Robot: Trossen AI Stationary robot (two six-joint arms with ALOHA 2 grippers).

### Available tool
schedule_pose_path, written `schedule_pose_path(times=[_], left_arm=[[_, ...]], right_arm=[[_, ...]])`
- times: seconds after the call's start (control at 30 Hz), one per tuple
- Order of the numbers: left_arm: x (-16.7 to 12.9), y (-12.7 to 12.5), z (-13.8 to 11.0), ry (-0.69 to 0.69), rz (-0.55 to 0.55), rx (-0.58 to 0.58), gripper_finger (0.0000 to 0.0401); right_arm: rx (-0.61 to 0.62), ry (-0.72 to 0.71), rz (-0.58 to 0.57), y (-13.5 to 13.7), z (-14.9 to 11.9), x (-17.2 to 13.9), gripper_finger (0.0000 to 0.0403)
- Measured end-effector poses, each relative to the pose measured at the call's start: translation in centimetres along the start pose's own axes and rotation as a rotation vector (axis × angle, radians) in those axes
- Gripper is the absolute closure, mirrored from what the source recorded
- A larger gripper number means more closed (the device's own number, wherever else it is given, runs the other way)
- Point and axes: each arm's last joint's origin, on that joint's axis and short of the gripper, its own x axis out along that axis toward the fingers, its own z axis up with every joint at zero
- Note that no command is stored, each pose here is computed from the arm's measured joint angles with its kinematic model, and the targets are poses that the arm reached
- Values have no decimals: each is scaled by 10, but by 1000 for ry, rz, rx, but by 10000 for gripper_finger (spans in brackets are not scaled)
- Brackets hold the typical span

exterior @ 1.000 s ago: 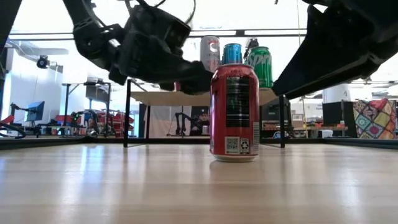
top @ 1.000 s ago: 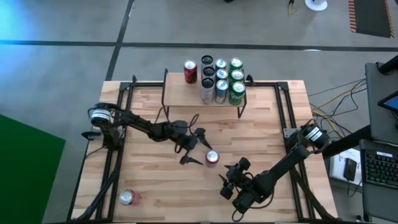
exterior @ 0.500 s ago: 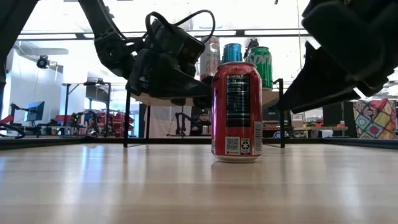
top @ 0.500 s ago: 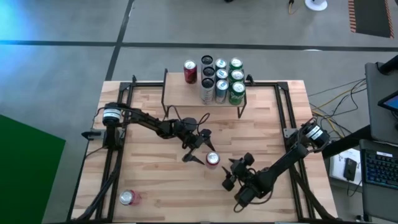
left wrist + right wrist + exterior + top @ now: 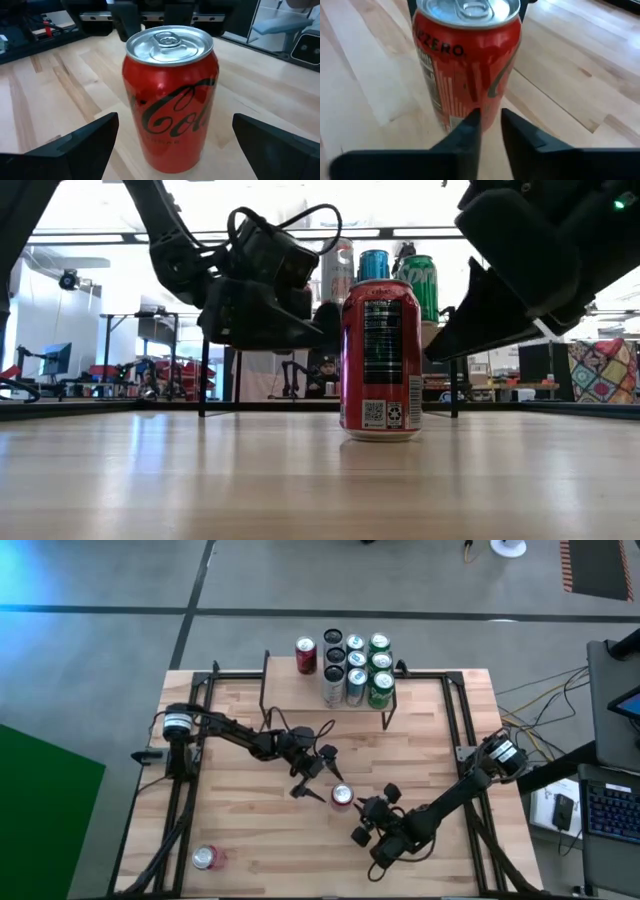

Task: Place canned beverage on shelf
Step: Put the right red soda can on the shelf aligned with the other red soda can

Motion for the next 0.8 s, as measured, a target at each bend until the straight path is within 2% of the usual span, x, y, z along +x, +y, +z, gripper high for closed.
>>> schedule_pose_path(times=[0.17, 0.33, 0.5, 0.8], left_arm=[[-1, 4, 2, -6, 13, 17, 24], [-2, 5, 2, -7, 15, 14, 24], [-2, 4, 1, -3, 13, -32, 24], [-4, -2, -6, 15, -8, -95, 24]], right_arm=[[0, -10, 15, -5, -4, 11, 389], [-3, -28, 42, -10, -9, 18, 394], [-4, -46, -9, -19, -10, 28, 394], [-56, -76, -10, -24, 13, 54, 394]])
